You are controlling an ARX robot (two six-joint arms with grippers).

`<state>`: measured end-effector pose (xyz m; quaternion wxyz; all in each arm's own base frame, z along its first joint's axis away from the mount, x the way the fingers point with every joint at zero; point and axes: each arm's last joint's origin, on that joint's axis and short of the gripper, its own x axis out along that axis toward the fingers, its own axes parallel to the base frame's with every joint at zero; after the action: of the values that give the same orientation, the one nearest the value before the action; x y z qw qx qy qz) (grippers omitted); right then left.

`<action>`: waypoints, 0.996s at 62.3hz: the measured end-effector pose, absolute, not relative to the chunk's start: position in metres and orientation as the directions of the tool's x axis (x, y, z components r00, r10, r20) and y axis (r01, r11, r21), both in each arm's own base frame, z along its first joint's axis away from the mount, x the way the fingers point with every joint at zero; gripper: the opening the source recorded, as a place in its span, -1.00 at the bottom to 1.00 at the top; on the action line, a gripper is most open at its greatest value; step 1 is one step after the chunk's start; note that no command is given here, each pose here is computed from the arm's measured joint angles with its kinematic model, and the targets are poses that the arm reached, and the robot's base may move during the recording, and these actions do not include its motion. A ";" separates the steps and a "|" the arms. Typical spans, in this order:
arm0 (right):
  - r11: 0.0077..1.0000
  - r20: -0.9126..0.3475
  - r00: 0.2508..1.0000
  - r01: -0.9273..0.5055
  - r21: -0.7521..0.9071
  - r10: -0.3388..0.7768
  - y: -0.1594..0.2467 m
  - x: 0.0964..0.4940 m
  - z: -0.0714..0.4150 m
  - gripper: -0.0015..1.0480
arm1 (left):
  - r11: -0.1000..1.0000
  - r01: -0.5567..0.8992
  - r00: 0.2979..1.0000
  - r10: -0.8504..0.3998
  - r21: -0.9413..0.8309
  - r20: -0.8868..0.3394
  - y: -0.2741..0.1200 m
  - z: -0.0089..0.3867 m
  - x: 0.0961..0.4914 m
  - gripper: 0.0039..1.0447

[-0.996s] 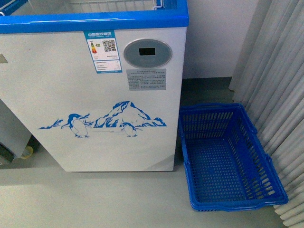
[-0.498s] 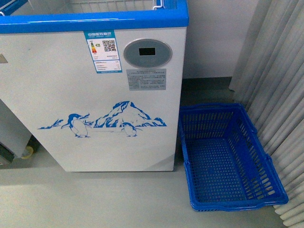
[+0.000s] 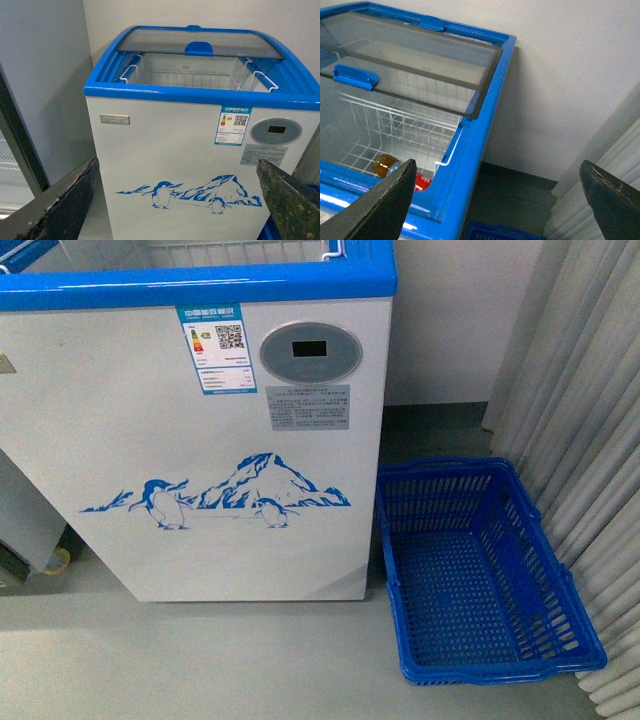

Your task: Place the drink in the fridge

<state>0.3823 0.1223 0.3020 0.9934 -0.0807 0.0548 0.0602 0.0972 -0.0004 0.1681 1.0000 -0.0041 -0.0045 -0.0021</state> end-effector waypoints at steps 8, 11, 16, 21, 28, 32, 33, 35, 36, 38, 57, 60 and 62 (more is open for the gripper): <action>0.984 -0.112 0.989 -0.109 -0.141 0.094 0.104 0.363 0.297 0.86 | 1.000 0.004 1.000 -0.004 -0.008 0.009 0.000 0.168 0.097 0.85; 0.985 -0.108 0.990 -0.104 -0.135 0.089 0.097 0.355 0.295 0.86 | 1.000 0.004 1.000 -0.004 -0.008 0.009 0.000 0.168 0.097 0.85; 0.988 -0.100 0.992 -0.092 -0.122 0.080 0.089 0.343 0.293 0.86 | 1.000 0.004 1.000 -0.004 -0.008 0.009 0.000 0.168 0.097 0.85; 0.991 -0.081 0.994 -0.078 -0.110 0.070 0.082 0.329 0.291 0.86 | 1.000 0.004 1.000 -0.004 -0.008 0.009 0.000 0.168 0.097 0.85; 0.994 -0.048 0.999 -0.029 -0.101 0.024 0.072 0.302 0.286 0.86 | 1.000 0.004 1.000 -0.004 -0.008 0.009 0.000 0.168 0.097 0.85; 0.996 -0.034 0.999 -0.006 -0.088 0.003 0.066 0.286 0.281 0.86 | 1.000 0.004 1.000 -0.004 -0.008 0.009 0.000 0.168 0.097 0.85; 0.996 -0.029 1.000 0.000 -0.086 -0.002 0.065 0.282 0.280 0.86 | 1.000 0.004 1.000 -0.004 -0.008 0.009 0.000 0.168 0.097 0.85; 0.997 -0.018 1.000 0.011 -0.075 -0.012 0.062 0.274 0.278 0.86 | 1.000 0.004 1.000 -0.004 -0.008 0.009 0.000 0.168 0.097 0.85; 0.997 -0.016 1.000 0.011 -0.072 -0.013 0.062 0.270 0.277 0.86 | 1.000 0.004 1.000 -0.004 -0.008 0.009 0.000 0.168 0.097 0.85; 0.998 -0.009 1.000 0.010 -0.069 -0.011 0.060 0.265 0.276 0.86 | 1.000 0.004 1.000 -0.004 -0.008 0.009 0.000 0.168 0.097 0.85; 1.000 0.089 0.996 0.020 -0.019 -0.018 0.034 0.190 0.273 0.86 | 1.000 0.004 1.000 -0.004 -0.008 0.009 0.000 0.168 0.097 0.85; 1.000 0.111 0.994 0.025 -0.017 -0.023 0.028 0.177 0.273 0.86 | 1.000 0.004 1.000 -0.004 -0.008 0.009 0.000 0.168 0.097 0.85; 1.000 0.130 0.991 0.027 -0.014 -0.025 0.024 0.170 0.273 0.86 | 1.000 0.004 1.000 -0.004 -0.008 0.009 0.000 0.168 0.097 0.85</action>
<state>0.1701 0.0243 0.2726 0.9978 -0.0080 -0.0648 -0.0131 0.0972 -0.0004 0.1681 1.0000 -0.0041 -0.0045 -0.0019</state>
